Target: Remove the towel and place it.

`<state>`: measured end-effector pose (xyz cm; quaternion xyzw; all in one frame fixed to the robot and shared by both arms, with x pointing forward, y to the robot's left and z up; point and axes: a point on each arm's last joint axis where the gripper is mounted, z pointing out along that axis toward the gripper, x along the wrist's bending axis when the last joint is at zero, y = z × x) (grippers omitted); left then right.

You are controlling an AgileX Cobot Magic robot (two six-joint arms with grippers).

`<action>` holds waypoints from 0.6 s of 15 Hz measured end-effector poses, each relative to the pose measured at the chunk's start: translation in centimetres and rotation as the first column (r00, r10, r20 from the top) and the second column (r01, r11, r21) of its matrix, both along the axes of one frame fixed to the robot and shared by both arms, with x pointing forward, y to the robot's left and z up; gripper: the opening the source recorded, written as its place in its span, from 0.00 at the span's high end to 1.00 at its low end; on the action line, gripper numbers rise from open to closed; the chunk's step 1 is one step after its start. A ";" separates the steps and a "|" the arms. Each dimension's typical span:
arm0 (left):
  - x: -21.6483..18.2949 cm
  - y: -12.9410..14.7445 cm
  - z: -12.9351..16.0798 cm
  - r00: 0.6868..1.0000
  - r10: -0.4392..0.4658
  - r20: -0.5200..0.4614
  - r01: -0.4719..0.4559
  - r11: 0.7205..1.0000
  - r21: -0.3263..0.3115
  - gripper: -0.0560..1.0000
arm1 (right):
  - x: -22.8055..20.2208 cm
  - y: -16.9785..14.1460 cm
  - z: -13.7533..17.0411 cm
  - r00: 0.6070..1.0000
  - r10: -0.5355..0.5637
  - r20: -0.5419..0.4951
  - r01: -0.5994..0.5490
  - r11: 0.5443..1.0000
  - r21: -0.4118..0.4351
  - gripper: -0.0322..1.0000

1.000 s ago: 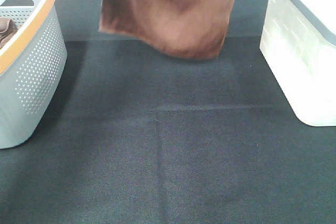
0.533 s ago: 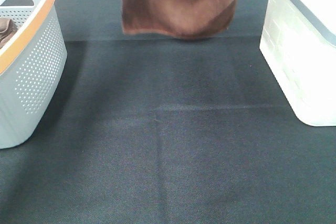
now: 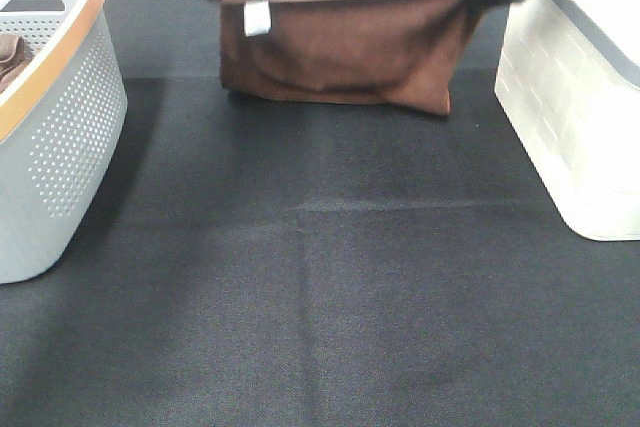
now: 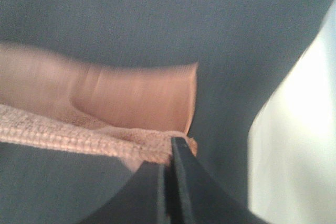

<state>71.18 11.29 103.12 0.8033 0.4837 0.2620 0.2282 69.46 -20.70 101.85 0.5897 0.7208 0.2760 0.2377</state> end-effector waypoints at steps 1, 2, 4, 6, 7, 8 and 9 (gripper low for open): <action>-0.6 0.3 -0.1 0.997 0.015 -0.070 -0.013 1.000 0.020 0.95 | -0.5 0.2 -0.3 0.997 0.045 -0.062 -0.045 0.999 -0.008 0.97; -1.2 0.4 -0.6 0.989 0.031 -0.146 -0.024 0.999 0.048 0.95 | -1.0 0.4 -0.1 0.991 0.079 -0.112 -0.079 0.997 -0.002 0.97; -2.2 0.7 -1.1 0.963 0.051 -0.266 -0.031 0.996 0.079 0.95 | -1.8 0.7 -0.1 0.973 0.121 -0.194 -0.119 0.993 0.019 0.97; -2.9 0.7 -1.4 0.938 0.051 -0.342 -0.025 0.996 0.081 0.95 | -2.5 0.7 0.1 0.957 0.133 -0.260 -0.129 0.991 0.034 0.97; -3.0 0.6 -1.4 0.933 0.047 -0.357 -0.023 0.997 0.072 0.95 | -2.6 0.7 0.1 0.953 0.137 -0.271 -0.134 0.991 0.030 0.97; -3.1 0.5 -1.4 0.929 0.045 -0.367 -0.025 0.998 0.059 0.95 | -2.7 0.6 0.3 0.953 0.137 -0.272 -0.136 0.990 0.022 0.97; -3.3 0.3 -1.4 0.920 0.036 -0.389 -0.026 0.999 0.031 0.95 | -3.2 0.3 0.8 0.947 0.123 -0.297 -0.125 0.992 0.013 0.97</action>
